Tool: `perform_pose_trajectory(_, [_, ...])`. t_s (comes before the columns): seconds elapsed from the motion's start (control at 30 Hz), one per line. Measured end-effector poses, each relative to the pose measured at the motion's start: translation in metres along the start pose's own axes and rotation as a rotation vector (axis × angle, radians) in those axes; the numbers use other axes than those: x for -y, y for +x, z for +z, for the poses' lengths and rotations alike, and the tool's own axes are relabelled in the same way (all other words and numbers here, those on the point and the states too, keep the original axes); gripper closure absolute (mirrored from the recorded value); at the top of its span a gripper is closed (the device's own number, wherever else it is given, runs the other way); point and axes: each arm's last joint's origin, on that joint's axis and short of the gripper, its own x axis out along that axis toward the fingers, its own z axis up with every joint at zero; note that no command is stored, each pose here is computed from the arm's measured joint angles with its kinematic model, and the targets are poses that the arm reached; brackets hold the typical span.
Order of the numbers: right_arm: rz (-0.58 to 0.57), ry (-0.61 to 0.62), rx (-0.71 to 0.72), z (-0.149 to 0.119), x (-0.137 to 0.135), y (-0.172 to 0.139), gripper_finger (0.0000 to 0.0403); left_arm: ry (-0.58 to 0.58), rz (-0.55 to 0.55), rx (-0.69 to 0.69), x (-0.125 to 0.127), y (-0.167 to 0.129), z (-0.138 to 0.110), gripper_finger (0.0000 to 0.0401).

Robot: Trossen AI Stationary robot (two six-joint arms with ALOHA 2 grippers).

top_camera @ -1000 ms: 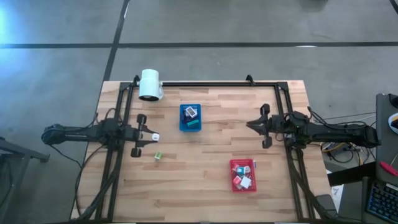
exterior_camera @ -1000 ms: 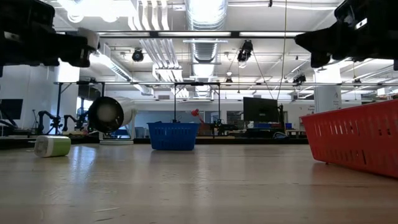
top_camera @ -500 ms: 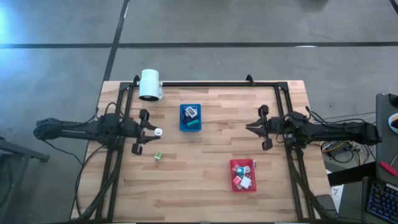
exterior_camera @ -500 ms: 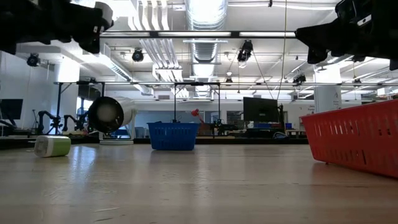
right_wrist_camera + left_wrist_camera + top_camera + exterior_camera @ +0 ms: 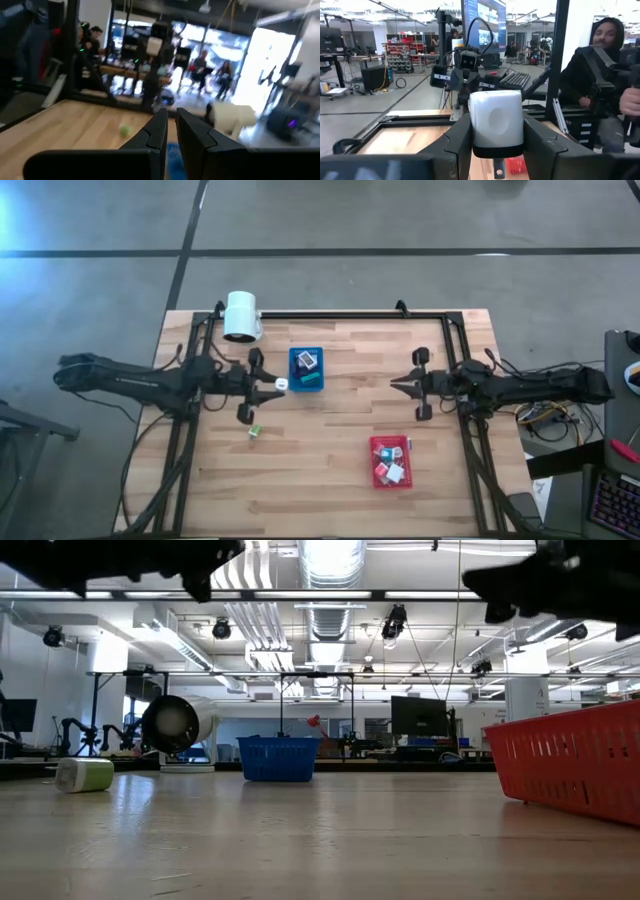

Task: Pick & Place Office items
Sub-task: Put the white and black charger adapter into the red bin

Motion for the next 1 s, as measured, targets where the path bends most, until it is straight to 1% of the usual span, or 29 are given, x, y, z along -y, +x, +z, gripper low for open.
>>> perform_pose_trajectory(0.13, [-0.063, -0.125, 0.023, 0.018, 0.0, 0.018, 0.0369, 0.011, -0.006, -0.003, -0.002, 0.022, 0.014, 0.0268])
perform_pose_trajectory(0.23, [-0.064, -0.24, 0.012, 0.032, -0.001, 0.037, 0.0369, 0.012, -0.023, 0.005, -0.004, 0.038, 0.024, 0.0268])
perform_pose_trajectory(0.3, [-0.063, -0.289, 0.014, 0.043, -0.002, 0.052, 0.0365, 0.004, -0.042, 0.009, -0.004, 0.048, 0.03, 0.0268])
perform_pose_trajectory(0.37, [-0.092, -0.32, -0.001, 0.057, -0.003, 0.066, 0.0355, -0.023, -0.046, 0.012, -0.005, 0.056, 0.035, 0.0268])
perform_pose_trajectory(0.5, [-0.117, -0.449, -0.072, 0.078, -0.011, 0.093, 0.0319, -0.091, -0.047, 0.026, -0.007, 0.07, 0.042, 0.0268])
perform_pose_trajectory(0.6, [-0.125, -0.547, -0.108, 0.089, -0.022, 0.113, 0.0281, -0.128, -0.048, 0.028, -0.008, 0.078, 0.044, 0.0268])
perform_pose_trajectory(0.67, [-0.154, -0.608, -0.138, 0.096, -0.031, 0.126, 0.0254, -0.148, -0.048, 0.028, -0.008, 0.083, 0.044, 0.0268])
perform_pose_trajectory(0.83, [-0.29, -0.763, -0.284, 0.097, -0.053, 0.154, 0.0192, -0.214, -0.053, 0.064, -0.009, 0.092, 0.042, 0.0268])
perform_pose_trajectory(0.9, [-0.351, -0.808, -0.352, 0.094, -0.059, 0.164, 0.0174, -0.228, -0.057, 0.09, -0.009, 0.094, 0.042, 0.0268])
perform_pose_trajectory(1.0, [-0.394, -0.877, -0.422, 0.088, -0.067, 0.177, 0.0159, -0.236, -0.052, 0.102, -0.01, 0.097, 0.04, 0.0268])
